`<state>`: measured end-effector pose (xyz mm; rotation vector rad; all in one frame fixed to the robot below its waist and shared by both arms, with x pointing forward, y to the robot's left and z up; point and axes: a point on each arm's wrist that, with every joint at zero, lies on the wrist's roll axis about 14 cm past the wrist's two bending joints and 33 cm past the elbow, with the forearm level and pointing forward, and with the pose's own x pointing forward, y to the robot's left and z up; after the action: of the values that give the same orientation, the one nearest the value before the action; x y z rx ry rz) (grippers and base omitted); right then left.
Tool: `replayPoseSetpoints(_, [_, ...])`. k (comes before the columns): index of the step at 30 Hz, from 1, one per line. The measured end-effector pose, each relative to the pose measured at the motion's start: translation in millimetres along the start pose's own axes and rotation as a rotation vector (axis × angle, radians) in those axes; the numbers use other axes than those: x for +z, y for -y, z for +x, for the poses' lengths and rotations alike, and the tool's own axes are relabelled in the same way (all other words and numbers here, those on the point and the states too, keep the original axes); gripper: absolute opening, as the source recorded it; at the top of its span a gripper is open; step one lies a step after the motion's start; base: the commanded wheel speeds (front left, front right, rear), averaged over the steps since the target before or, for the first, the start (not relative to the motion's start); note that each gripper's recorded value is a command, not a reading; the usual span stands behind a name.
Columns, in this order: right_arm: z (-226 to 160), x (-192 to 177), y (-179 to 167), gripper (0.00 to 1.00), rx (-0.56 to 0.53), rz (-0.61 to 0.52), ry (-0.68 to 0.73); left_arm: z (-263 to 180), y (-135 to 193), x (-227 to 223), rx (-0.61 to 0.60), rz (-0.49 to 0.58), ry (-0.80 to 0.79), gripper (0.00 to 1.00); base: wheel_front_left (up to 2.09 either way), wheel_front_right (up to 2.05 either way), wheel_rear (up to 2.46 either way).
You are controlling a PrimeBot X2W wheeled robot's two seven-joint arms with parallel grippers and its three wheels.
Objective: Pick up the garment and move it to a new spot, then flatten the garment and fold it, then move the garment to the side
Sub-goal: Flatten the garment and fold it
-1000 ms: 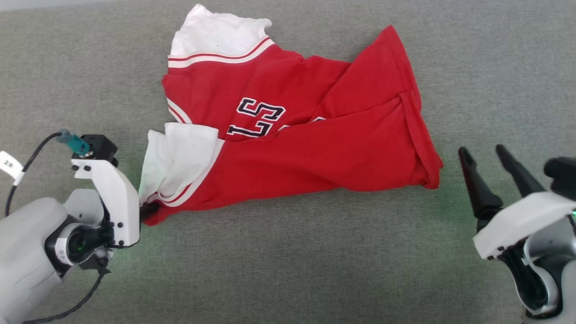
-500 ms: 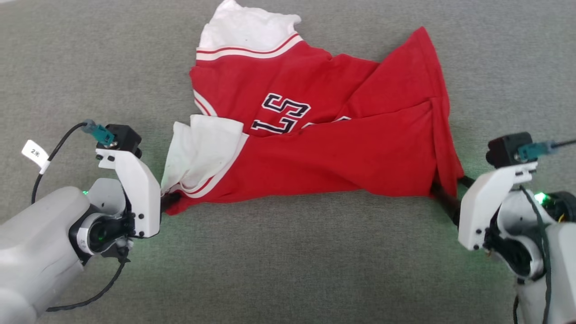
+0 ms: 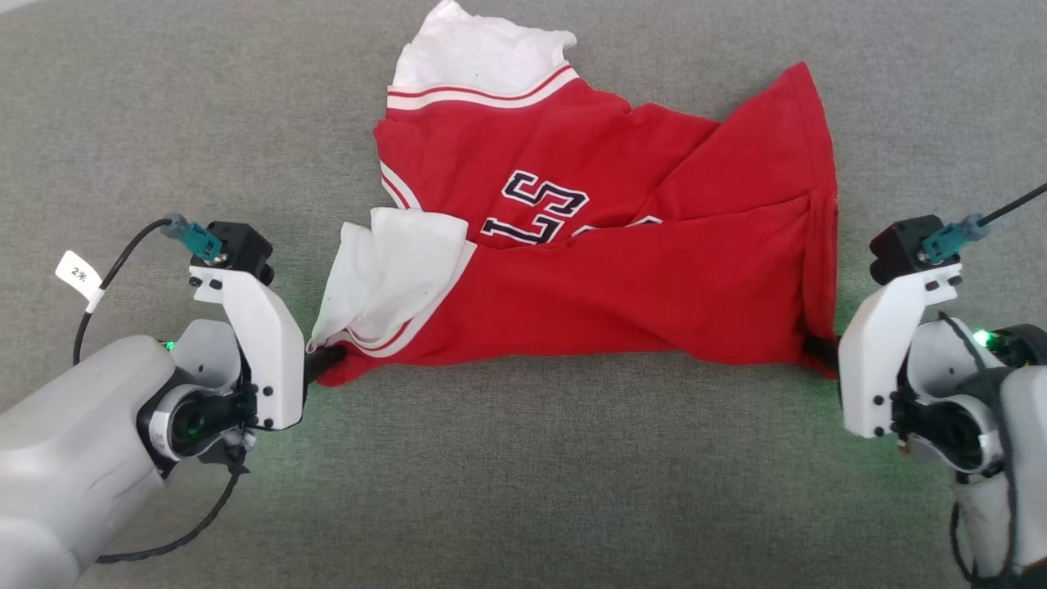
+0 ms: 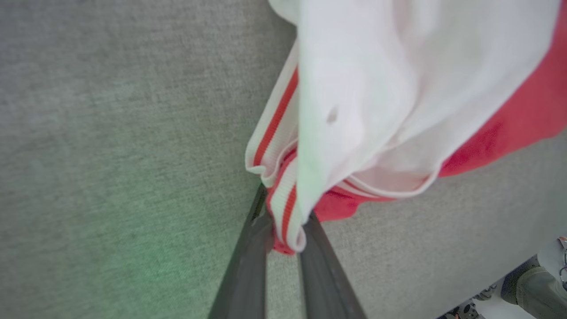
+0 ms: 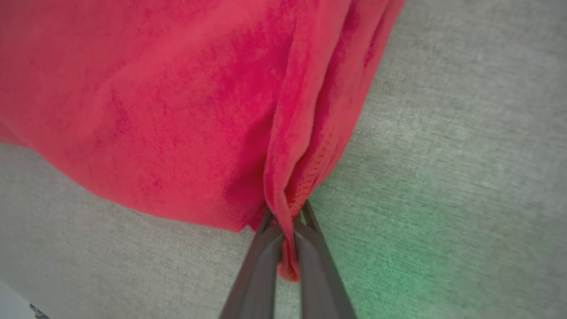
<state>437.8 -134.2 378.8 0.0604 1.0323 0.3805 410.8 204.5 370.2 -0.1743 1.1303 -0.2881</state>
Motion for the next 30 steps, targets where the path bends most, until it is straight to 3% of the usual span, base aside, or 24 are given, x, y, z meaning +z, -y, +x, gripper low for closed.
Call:
replayPoseSetpoints(13, [-49, 8, 10, 0.0, -0.031, -0.032, -0.003, -42, -1, -4, 0.032, 0.007, 0.03, 0.0, 0.0, 0.0, 0.0])
replayPoseSetpoints(21, [-77, -37, 16, 0.0, -0.066, 0.06, -0.084, -57, 17, -43, 0.015, -0.013, -0.018, 0.0, 0.0, 0.0, 0.0])
replayPoseSetpoints(29, [-70, -69, 9, 0.0, -0.051, 0.139, -0.11, -43, 32, -82, -0.02, -0.056, -0.103, 0.0, 0.0, 0.0, 0.0])
replayPoseSetpoints(30, [-67, -72, 10, 0.11, -0.057, 0.137, -0.114, -41, 33, -84, -0.025, -0.058, -0.11, 0.0, 0.0, 0.0, 0.0])
